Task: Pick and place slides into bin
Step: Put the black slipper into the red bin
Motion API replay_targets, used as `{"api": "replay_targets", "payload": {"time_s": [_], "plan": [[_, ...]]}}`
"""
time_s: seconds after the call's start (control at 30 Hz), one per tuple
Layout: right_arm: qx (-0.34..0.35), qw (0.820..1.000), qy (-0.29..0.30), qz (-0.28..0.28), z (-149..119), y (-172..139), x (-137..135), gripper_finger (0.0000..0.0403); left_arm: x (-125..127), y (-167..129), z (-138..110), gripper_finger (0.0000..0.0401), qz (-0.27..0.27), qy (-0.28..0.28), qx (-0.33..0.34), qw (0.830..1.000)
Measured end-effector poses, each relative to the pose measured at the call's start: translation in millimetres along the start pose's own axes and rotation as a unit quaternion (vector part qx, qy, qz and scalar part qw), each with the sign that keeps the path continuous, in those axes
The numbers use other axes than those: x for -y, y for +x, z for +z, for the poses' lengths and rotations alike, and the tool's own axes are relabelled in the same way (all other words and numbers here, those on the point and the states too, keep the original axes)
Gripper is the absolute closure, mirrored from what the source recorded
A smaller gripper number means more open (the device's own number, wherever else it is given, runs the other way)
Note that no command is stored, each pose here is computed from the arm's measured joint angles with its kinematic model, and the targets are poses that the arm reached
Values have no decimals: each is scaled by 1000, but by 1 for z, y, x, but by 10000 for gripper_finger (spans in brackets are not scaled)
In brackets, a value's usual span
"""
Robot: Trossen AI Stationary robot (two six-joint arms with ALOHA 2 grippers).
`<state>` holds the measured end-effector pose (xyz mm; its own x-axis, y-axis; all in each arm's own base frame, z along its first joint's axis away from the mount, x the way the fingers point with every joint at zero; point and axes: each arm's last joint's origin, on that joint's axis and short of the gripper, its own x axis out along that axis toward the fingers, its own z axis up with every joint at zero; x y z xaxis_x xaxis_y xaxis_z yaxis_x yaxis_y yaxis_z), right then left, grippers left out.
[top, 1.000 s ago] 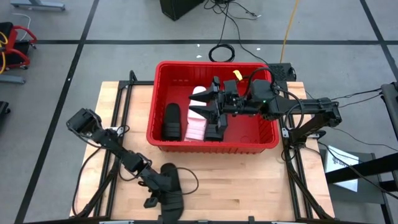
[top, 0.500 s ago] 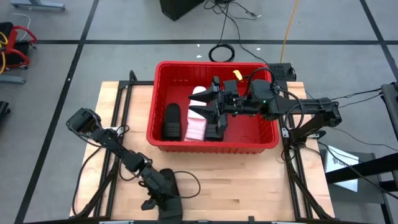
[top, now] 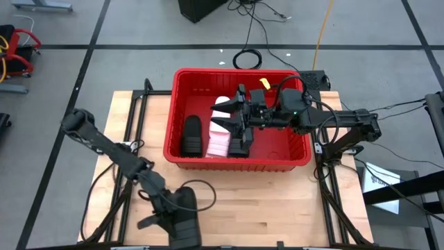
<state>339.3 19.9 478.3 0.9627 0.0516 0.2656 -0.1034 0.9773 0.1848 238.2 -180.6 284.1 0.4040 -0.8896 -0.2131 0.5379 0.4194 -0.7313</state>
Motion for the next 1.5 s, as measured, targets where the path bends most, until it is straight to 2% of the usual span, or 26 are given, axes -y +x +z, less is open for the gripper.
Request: {"api": "replay_targets", "payload": {"time_s": [0.13, 0.27, 0.57, 0.77, 0.93, 1.1, 1.37, 1.5], "plan": [[4, 1000, -1, 1, 1, 0, 0, 236, 28, -16, 18, 396, -5, 14, 6, 1000], [7, 1000, -3, 2, 1, 0, 0, 236, 51, -37, 40, 398, 23, 35, -6, 999], [9, 1000, -20, 2, 2, 0, 0, 236, 94, -111, 92, 398, 131, 90, -33, 987], [9, 1000, -23, 2, 2, 0, 0, 236, 107, -165, 104, 398, 226, 121, -40, 966], [10, 1000, -24, 2, 2, 0, 0, 236, 99, -202, 107, 398, 295, 134, -48, 945], [11, 1000, -23, 2, 2, 0, 0, 236, 77, -232, 108, 397, 351, 126, -65, 926], [14, 1000, -10, 3, 3, 0, 0, 236, 27, -272, 109, 399, 411, 68, -136, 899], [14, 1000, -9, 3, 3, 0, -1, 236, -1, -286, 114, 398, 422, 70, -164, 889]]}}
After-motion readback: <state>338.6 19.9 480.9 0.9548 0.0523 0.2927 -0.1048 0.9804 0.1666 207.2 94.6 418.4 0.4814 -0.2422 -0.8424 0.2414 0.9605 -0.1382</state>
